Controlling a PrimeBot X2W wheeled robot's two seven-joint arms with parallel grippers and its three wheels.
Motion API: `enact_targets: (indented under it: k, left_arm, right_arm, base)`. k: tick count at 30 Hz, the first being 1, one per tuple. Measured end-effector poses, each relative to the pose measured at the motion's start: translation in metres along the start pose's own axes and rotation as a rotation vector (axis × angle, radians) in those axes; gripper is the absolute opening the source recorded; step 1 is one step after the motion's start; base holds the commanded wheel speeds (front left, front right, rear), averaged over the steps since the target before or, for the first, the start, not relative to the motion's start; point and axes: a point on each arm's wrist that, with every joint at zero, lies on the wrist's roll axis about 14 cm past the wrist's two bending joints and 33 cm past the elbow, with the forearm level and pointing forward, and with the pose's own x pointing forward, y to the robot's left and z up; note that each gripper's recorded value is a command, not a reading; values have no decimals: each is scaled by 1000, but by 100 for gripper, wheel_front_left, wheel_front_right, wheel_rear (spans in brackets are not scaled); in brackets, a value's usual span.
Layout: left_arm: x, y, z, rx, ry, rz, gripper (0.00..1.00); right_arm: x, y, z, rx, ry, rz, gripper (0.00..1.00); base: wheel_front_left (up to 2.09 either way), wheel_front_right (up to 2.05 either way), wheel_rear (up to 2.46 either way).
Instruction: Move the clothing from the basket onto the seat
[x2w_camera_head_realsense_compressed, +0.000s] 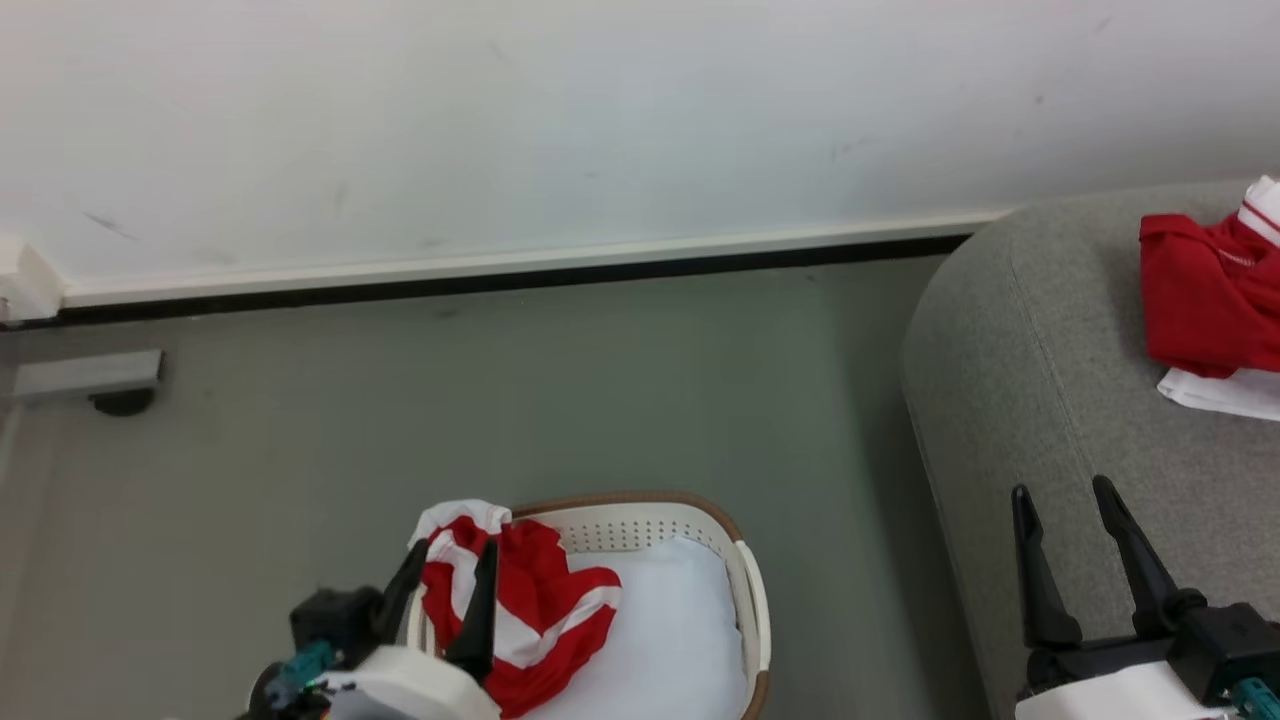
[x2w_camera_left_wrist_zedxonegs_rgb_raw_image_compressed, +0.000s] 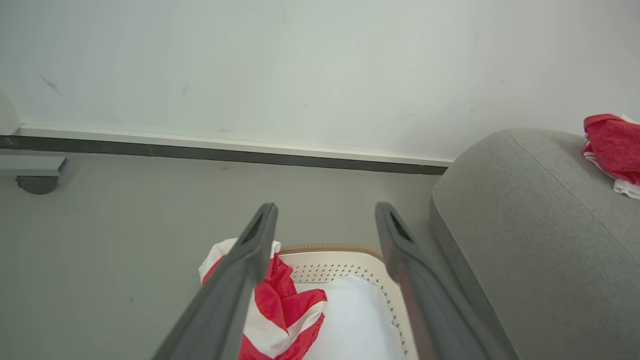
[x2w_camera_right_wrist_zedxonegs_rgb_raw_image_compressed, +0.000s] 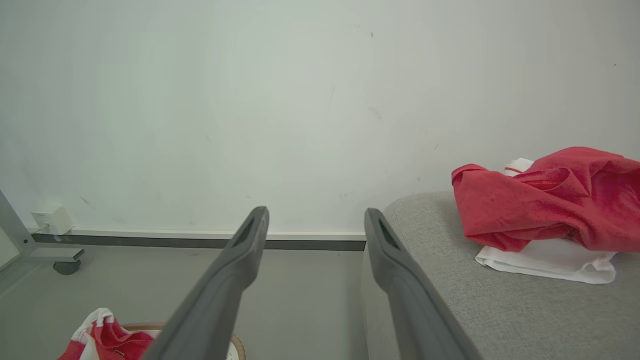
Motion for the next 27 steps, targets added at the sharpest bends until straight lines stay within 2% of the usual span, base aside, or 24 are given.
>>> enact_targets:
  k: [8,14,22,27]
  left_arm:
    - [59,5,-49,74,234,-29,100]
    - [86,12,-101,85,430,-6,100]
    - [97,35,-158,109,629,110,100]
    - [109,55,-174,128,662,182,100]
  right_arm:
    - [27,-3,-13,22,18,1,100]
    - [41,-11,-28,47,47,-16,100]
    - [43,-27,-44,63,83,-61,100]
    - [48,-33,-52,72,97,-76,100]
  base:
    - [0,0,0]
    - [0,0,0]
    - [0,0,0]
    - [0,0,0]
